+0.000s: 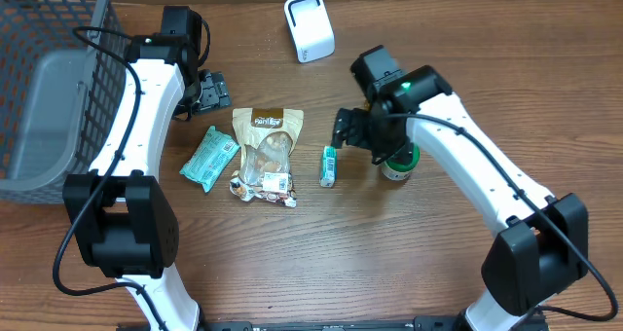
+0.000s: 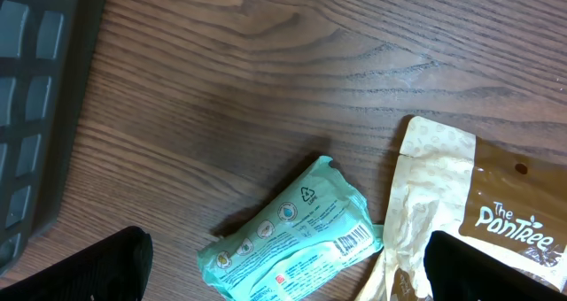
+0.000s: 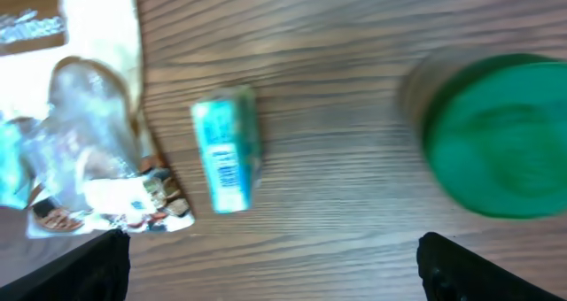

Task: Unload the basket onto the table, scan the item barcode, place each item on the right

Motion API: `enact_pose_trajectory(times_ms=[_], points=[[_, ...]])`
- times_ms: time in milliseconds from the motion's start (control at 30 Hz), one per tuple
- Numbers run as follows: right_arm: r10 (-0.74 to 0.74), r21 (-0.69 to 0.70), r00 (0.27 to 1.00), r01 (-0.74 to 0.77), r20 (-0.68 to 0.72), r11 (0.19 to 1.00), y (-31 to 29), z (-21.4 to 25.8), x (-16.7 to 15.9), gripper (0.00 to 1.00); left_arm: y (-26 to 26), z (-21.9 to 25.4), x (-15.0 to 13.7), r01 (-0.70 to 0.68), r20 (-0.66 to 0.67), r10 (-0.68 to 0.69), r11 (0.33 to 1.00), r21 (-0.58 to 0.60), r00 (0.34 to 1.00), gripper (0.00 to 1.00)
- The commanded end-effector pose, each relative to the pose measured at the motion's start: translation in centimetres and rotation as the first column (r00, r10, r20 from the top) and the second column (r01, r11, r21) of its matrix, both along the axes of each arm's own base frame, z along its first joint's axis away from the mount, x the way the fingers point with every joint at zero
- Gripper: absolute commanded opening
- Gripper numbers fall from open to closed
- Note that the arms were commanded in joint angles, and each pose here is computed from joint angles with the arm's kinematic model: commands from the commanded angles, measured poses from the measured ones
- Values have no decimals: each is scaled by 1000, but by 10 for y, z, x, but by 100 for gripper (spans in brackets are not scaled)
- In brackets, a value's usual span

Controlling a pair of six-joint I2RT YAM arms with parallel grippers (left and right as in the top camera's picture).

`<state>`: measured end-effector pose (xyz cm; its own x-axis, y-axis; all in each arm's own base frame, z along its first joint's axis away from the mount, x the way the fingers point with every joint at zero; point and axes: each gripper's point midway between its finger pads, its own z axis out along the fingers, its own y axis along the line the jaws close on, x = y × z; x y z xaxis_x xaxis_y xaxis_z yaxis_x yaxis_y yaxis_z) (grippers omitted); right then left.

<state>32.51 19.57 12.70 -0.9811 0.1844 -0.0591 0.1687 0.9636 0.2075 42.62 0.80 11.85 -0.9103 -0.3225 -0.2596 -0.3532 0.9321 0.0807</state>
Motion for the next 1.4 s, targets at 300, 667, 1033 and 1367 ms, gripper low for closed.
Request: enact_pose_trajectory(times_ms=[300, 667, 1033, 1367], points=[[65, 24, 996, -66, 56, 998, 24, 4, 1, 100, 2, 3, 4, 13, 7, -13, 1000, 16, 1000, 99], [64, 30, 996, -67, 68, 997, 26, 5, 4, 100, 2, 3, 4, 13, 7, -13, 1000, 16, 1000, 100], [64, 36, 995, -67, 80, 997, 28, 5, 7, 100, 2, 3, 4, 13, 7, -13, 1000, 16, 1000, 100], [61, 33, 993, -64, 97, 997, 28, 6, 11, 100, 2, 3, 4, 13, 7, -13, 1000, 16, 1000, 100]])
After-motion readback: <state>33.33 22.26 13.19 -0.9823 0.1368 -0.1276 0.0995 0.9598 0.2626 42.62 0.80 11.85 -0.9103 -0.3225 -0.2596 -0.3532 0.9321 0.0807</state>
